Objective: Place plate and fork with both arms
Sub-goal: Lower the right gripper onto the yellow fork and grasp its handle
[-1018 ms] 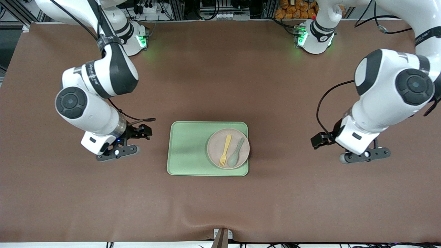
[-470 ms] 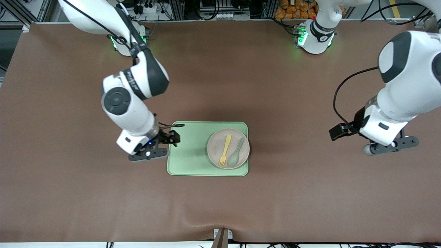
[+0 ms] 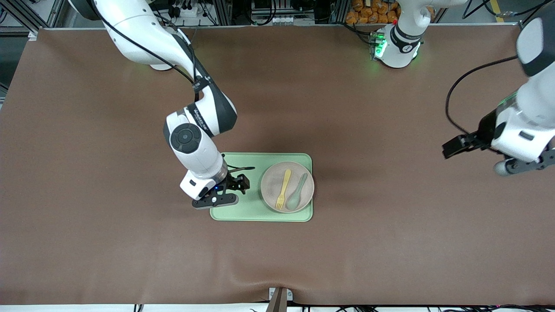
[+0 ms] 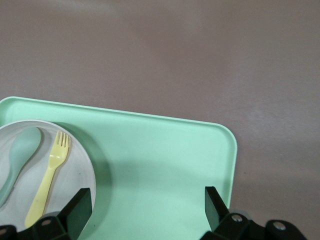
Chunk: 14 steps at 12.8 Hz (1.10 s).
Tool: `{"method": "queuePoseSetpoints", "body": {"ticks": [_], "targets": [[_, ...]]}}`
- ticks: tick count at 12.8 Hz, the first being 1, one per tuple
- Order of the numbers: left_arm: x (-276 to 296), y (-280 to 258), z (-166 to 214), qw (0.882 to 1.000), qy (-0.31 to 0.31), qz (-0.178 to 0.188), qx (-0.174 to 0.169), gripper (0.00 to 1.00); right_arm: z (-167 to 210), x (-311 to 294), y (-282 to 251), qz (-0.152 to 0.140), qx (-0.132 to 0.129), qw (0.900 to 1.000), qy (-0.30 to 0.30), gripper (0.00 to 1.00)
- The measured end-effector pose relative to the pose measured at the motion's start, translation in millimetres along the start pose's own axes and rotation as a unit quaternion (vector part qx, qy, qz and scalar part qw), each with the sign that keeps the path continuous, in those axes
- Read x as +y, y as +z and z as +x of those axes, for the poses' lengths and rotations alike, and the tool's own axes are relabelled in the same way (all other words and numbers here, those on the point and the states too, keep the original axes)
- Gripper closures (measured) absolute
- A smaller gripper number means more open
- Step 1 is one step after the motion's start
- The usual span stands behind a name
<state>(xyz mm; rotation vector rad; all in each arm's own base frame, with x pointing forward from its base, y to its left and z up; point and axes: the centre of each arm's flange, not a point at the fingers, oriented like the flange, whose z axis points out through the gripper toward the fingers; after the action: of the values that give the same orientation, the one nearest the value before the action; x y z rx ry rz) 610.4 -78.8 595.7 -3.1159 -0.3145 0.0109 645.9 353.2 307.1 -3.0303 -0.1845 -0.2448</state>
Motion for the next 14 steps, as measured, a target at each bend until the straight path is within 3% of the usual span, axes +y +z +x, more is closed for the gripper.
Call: {"method": "queuePoseSetpoints", "body": {"ticks": [2, 6, 8, 14], "targets": [[-13.8, -19.5, -12.5, 1.000, 0.018, 0.002, -0.003, 0.00, -7.6, -17.2, 10.8, 0.003, -0.004, 1.000, -0.007, 0.00], [-20.7, -26.5, -19.5, 1.000, 0.017, 0.003, -0.008, 0.00, -32.9, -80.2, 26.9, 0.013, -0.005, 0.999, 0.043, 0.00], [-22.2, -24.4, -19.1, 1.000, 0.019, 0.004, -0.011, 0.00, -42.1, -106.7, 39.1, 0.024, 0.007, 0.999, 0.042, 0.00], [-21.8, -21.2, -18.8, 1.000, 0.023, 0.004, -0.014, 0.00, -39.4, -110.1, 58.8, 0.031, 0.027, 0.998, 0.043, 0.00]]}}
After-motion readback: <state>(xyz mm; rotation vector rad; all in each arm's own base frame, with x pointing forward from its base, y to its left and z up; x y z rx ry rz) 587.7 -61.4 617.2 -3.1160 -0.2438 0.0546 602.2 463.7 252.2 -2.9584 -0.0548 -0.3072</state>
